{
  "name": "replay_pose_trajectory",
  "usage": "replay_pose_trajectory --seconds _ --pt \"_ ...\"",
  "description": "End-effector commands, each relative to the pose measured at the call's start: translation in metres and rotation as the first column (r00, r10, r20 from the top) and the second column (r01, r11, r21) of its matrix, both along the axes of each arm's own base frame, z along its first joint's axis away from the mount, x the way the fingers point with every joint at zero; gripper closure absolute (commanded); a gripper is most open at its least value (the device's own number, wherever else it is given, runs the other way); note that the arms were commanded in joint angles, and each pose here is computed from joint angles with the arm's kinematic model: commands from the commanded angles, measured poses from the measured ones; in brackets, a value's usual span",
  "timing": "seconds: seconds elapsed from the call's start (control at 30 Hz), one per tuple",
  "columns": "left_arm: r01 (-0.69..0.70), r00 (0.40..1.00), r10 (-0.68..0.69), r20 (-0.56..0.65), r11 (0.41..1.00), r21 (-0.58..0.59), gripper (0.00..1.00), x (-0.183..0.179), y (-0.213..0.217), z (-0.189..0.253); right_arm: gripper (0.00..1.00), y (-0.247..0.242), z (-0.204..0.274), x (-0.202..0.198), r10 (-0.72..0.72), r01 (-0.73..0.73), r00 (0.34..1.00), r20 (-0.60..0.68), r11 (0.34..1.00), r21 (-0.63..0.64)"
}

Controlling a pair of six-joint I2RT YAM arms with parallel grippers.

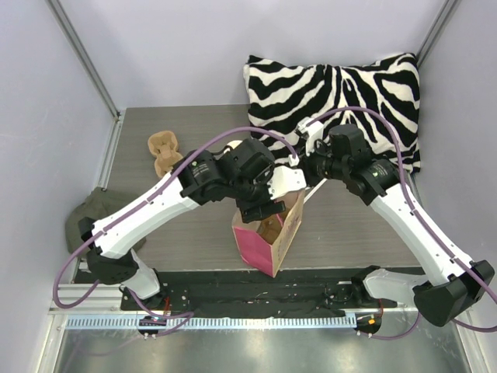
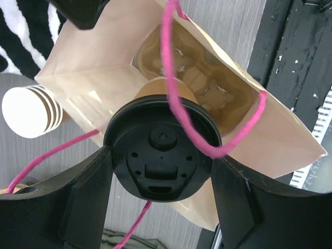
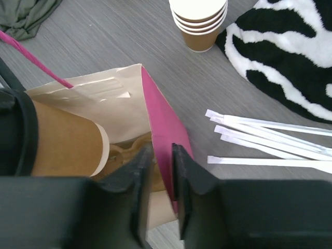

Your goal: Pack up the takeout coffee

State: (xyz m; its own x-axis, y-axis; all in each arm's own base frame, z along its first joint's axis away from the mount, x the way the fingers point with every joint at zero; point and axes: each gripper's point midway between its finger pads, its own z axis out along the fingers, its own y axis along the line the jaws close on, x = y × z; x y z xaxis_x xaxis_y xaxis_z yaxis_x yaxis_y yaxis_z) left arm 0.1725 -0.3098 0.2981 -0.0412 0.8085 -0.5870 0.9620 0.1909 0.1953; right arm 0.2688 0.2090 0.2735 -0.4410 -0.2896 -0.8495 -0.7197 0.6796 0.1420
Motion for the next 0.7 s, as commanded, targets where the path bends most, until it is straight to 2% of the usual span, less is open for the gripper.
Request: replay_pose_trajectory --seconds 0.0,0.07,0.17,0.43,0.5,0.53,0.6,0.63,0.67 --pt "0.011 1.0 -0.009 0.029 0.999 -0.05 0.46 0.0 -0.011 0.003 0.78 0.008 0.004 0.0 0.027 -0.028 1.0 0.011 0.999 0.037" --pt "0.003 0.999 -0.001 0.052 0.999 -0.032 0.46 0.005 -0.009 -0.001 0.91 0.009 0.002 -0.002 0.03 -0.03 1.0 -0.006 0.998 0.047" --pt "0.016 0.999 -0.015 0.046 1.0 -0.017 0.46 0.002 -0.005 -0.011 0.99 0.009 0.003 -0.013 0.04 -0.038 0.998 -0.042 0.997 0.07" --pt "0.059 0.997 -0.057 0.045 0.997 -0.05 0.46 -0.007 -0.001 -0.022 0.98 0.004 -0.004 -0.052 0.03 -0.003 0.98 -0.196 0.991 0.137" --pt "0.074 0.997 -0.072 0.034 0.995 -0.062 0.46 -0.011 0.0 -0.022 0.86 0.001 -0.006 -0.062 0.044 -0.015 0.975 -0.216 0.991 0.136" --pt "0.084 0.996 -0.081 0.033 0.994 -0.075 0.46 -0.013 -0.002 -0.021 0.66 -0.001 -0.007 -0.063 0.036 -0.01 0.977 -0.209 0.992 0.126" --pt "0.101 0.995 -0.099 0.032 0.99 -0.098 0.46 -0.017 -0.001 -0.015 0.5 -0.005 -0.001 -0.061 0.044 -0.027 0.986 -0.159 0.994 0.105" --pt "0.105 0.994 -0.102 0.033 0.989 -0.106 0.46 -0.018 -0.002 -0.013 0.37 -0.006 0.01 -0.056 0.034 -0.022 0.993 -0.116 0.994 0.103" --pt "0.125 0.992 -0.121 0.036 0.984 -0.124 0.46 -0.021 -0.002 -0.008 0.31 -0.006 0.018 -0.052 0.035 -0.027 0.996 -0.078 0.995 0.1"
